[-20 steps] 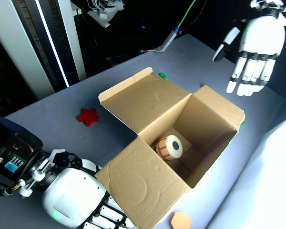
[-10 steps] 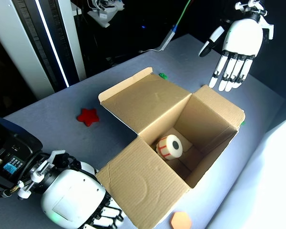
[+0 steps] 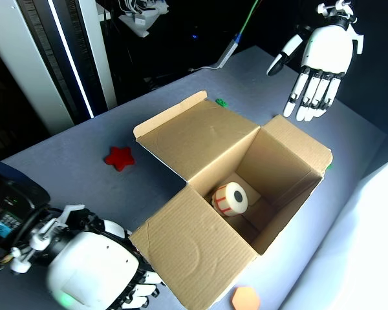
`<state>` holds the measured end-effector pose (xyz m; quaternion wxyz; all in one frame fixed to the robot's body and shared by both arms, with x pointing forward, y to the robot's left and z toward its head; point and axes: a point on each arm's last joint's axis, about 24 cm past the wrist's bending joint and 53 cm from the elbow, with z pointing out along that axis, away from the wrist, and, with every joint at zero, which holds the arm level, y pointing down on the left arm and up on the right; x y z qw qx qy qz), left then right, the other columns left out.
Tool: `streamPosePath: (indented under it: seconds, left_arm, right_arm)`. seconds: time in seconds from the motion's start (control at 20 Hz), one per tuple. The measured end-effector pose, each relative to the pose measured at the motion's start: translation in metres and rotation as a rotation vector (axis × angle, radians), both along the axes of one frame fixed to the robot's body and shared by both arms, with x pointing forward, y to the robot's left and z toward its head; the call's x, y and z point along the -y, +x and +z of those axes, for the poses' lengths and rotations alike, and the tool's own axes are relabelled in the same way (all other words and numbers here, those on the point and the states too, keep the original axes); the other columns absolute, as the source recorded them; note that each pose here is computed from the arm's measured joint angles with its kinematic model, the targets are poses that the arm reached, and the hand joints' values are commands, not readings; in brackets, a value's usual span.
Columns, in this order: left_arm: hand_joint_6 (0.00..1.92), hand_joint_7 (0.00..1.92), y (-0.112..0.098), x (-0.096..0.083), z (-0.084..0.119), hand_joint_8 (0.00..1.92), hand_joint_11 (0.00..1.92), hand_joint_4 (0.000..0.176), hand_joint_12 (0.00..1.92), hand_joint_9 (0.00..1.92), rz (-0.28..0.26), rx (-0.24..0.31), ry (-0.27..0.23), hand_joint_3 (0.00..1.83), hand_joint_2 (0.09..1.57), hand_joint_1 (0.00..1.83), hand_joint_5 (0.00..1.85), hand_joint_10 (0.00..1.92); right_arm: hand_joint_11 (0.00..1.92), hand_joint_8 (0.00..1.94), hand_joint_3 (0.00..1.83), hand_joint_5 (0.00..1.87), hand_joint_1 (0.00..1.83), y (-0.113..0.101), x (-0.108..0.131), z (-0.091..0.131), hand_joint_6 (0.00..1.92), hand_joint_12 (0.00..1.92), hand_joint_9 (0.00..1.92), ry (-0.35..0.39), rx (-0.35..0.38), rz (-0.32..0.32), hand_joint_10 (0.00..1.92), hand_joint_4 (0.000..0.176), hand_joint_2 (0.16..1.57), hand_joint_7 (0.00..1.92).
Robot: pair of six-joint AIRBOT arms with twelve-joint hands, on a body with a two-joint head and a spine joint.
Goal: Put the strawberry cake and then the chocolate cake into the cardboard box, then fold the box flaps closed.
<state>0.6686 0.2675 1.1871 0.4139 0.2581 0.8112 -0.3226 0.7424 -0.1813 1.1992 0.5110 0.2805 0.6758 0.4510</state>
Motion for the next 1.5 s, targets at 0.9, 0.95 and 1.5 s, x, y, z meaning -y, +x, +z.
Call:
streamPosePath:
  seconds: [0.9,0.95,1.5]
  left_arm:
    - [0.0,0.21,0.003,0.042,-0.013,0.0,0.0,0.055,1.17,0.31,-0.047,-0.004,-0.04,0.0,1.05,0.3,0.14,0.01]
    - [0.0,0.21,0.002,0.044,-0.015,0.0,0.0,0.055,1.17,0.31,-0.052,-0.005,-0.036,0.0,1.05,0.3,0.14,0.01]
    - [0.0,0.24,0.004,0.058,-0.033,0.0,0.0,0.063,1.26,0.35,-0.049,-0.029,-0.038,0.0,1.06,0.31,0.16,0.01]
  right_arm:
    - [0.21,1.3,0.0,0.79,1.33,-0.044,0.019,0.171,1.24,1.92,0.64,0.034,0.44,0.029,1.6,0.0,1.22,0.83]
    - [0.21,1.3,0.0,0.79,1.33,-0.049,0.013,0.178,1.24,1.92,0.64,0.031,0.477,0.043,1.6,0.0,1.22,0.83]
    - [0.28,1.35,0.0,0.86,1.2,-0.065,-0.075,0.197,1.07,1.92,0.62,0.009,0.726,0.206,1.56,0.0,1.18,0.88]
